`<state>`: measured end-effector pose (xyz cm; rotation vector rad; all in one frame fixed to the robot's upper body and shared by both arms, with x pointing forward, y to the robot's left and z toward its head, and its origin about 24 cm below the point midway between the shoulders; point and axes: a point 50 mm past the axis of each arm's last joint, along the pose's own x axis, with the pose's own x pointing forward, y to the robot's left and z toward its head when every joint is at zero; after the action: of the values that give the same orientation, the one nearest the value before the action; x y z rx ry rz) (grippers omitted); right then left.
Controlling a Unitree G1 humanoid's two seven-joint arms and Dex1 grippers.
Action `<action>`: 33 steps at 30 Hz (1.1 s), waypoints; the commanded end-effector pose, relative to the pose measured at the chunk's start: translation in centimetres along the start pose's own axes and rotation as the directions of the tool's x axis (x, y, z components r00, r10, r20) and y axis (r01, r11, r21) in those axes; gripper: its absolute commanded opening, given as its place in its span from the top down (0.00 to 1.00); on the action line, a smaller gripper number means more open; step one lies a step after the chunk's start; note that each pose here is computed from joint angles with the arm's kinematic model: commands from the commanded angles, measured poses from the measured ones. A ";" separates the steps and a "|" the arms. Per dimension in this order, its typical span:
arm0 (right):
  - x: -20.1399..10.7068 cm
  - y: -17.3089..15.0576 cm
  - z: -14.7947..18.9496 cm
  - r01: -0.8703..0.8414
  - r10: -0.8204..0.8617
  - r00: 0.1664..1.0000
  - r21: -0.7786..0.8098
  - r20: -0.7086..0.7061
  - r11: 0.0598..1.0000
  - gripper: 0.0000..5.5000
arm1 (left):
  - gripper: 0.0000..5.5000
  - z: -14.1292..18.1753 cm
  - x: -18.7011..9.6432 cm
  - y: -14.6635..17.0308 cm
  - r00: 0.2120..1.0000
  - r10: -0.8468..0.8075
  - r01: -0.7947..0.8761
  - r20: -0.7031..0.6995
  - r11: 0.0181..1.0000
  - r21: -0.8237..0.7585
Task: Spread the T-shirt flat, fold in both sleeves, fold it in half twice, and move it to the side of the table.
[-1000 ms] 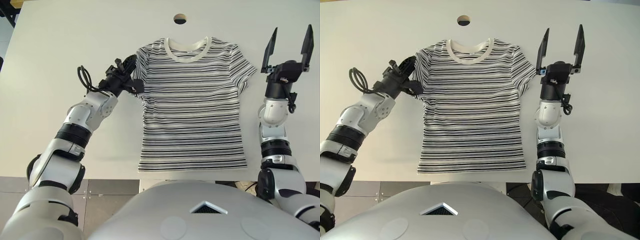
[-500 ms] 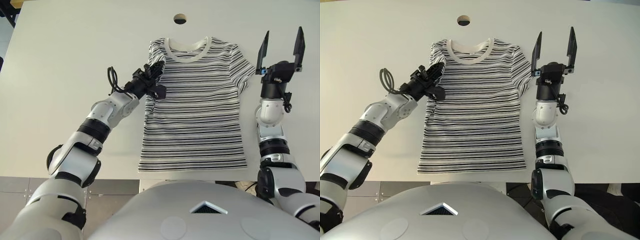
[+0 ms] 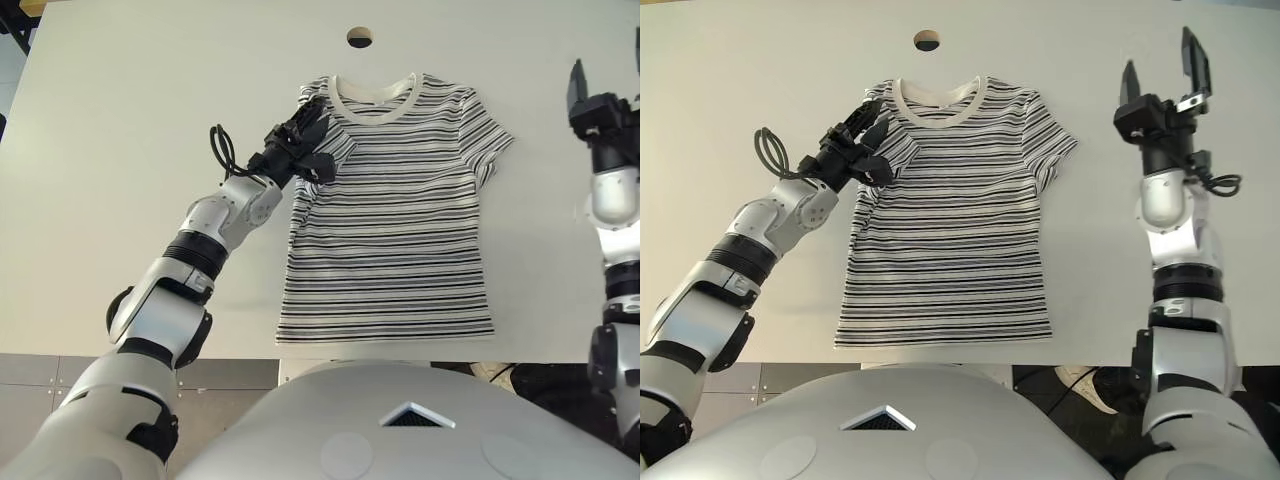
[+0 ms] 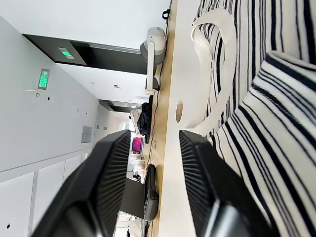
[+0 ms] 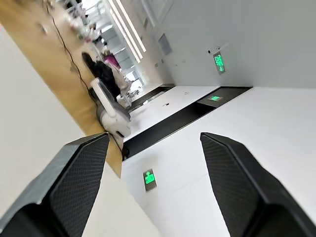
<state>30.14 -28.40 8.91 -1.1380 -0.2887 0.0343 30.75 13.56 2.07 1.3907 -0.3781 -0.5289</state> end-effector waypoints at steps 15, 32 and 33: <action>-0.2 7.4 -1.3 -0.664 0.687 0.716 -0.427 -0.126 0.614 0.38 | 0.52 -0.1 -2.8 6.5 0.869 0.491 -0.494 -0.056 0.868 -0.053; -0.1 9.2 0.2 -0.626 0.696 0.717 -0.478 -0.040 0.617 0.47 | 0.51 0.0 -3.4 6.5 0.872 0.485 -0.488 -0.062 0.869 -0.075; -0.1 9.1 0.2 -0.622 0.690 0.722 -0.477 -0.042 0.622 0.53 | 0.51 -0.1 -3.4 6.5 0.872 0.486 -0.490 -0.063 0.869 -0.075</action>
<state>32.04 -24.25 2.28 -1.6726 -0.0387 0.6953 28.79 15.93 8.73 1.1565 -0.6572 -0.0858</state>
